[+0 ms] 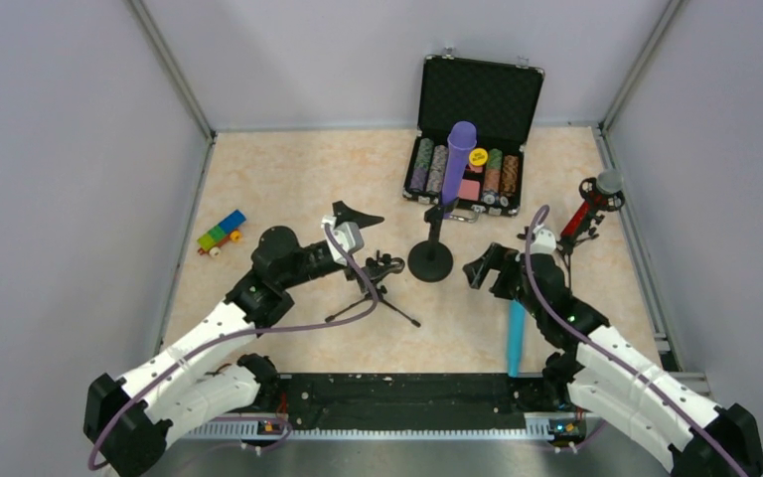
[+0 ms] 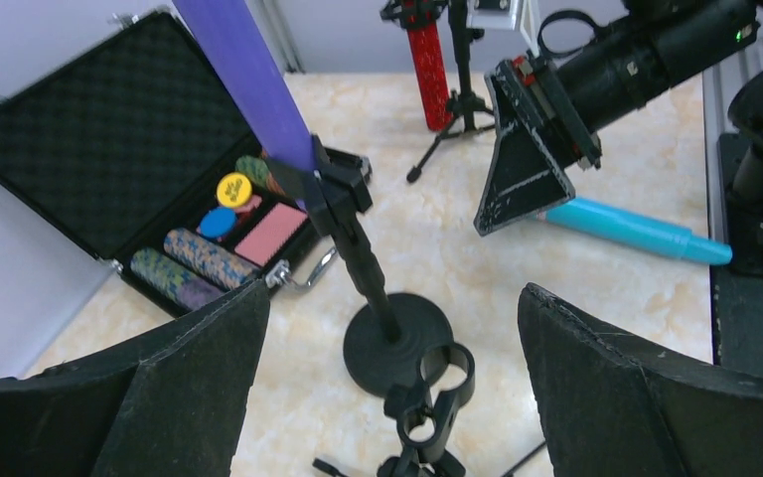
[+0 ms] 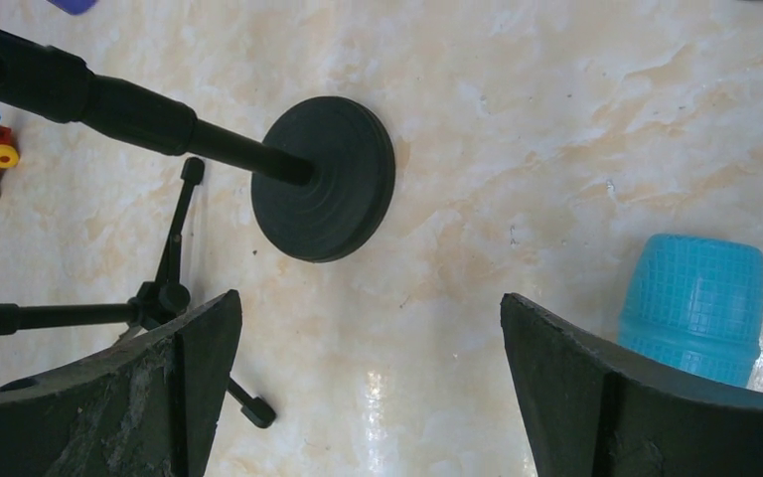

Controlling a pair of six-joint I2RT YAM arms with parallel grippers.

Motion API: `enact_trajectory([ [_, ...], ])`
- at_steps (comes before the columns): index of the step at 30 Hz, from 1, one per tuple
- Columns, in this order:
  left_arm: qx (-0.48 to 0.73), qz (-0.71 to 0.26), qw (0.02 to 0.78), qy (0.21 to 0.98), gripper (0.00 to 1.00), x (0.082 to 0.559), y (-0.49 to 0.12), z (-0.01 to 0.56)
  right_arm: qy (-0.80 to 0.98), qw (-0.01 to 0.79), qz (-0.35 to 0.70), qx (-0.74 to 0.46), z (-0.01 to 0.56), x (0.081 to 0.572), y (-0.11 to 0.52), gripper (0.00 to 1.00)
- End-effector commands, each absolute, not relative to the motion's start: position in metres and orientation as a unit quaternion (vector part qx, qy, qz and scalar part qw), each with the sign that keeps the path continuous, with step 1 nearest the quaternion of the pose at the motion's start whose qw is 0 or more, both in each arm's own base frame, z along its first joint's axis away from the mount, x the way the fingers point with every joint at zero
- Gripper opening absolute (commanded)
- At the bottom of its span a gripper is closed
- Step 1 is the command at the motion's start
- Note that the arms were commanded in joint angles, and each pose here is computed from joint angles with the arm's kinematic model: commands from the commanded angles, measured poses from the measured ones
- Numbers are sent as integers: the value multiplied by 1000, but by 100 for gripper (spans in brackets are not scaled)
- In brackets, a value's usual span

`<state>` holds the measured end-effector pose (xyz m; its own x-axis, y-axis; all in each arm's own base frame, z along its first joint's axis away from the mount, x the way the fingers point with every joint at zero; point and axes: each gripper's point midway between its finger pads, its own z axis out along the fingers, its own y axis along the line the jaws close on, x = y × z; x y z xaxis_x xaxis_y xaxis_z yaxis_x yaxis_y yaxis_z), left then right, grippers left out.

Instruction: Attach the microphones to the stand

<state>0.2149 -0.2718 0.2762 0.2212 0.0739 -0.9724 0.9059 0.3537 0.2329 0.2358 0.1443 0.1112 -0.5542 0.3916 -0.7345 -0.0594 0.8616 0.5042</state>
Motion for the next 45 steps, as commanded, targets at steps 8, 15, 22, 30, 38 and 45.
enact_trajectory([
  [8, 442, -343, 673, 484, 99, 208, -270, 343, 863, 454, 200, 94, 148, 245, 132, 99],
  [15, 450, -342, 663, 491, 99, 206, -270, 335, 892, 398, 187, 108, 136, 252, 119, 99],
  [22, 472, -344, 663, 468, 99, 196, -270, 335, 905, 363, 131, 182, 114, 252, 85, 98],
  [30, 477, -337, 673, 453, 99, 192, -267, 335, 924, 295, 35, 241, 83, 238, 54, 90],
  [38, 477, -342, 676, 446, 99, 192, -269, 337, 951, 213, 44, 219, 39, 225, 68, 71],
  [45, 478, -351, 675, 439, 99, 190, -271, 340, 953, 222, 44, 201, 28, 234, 70, 62],
])
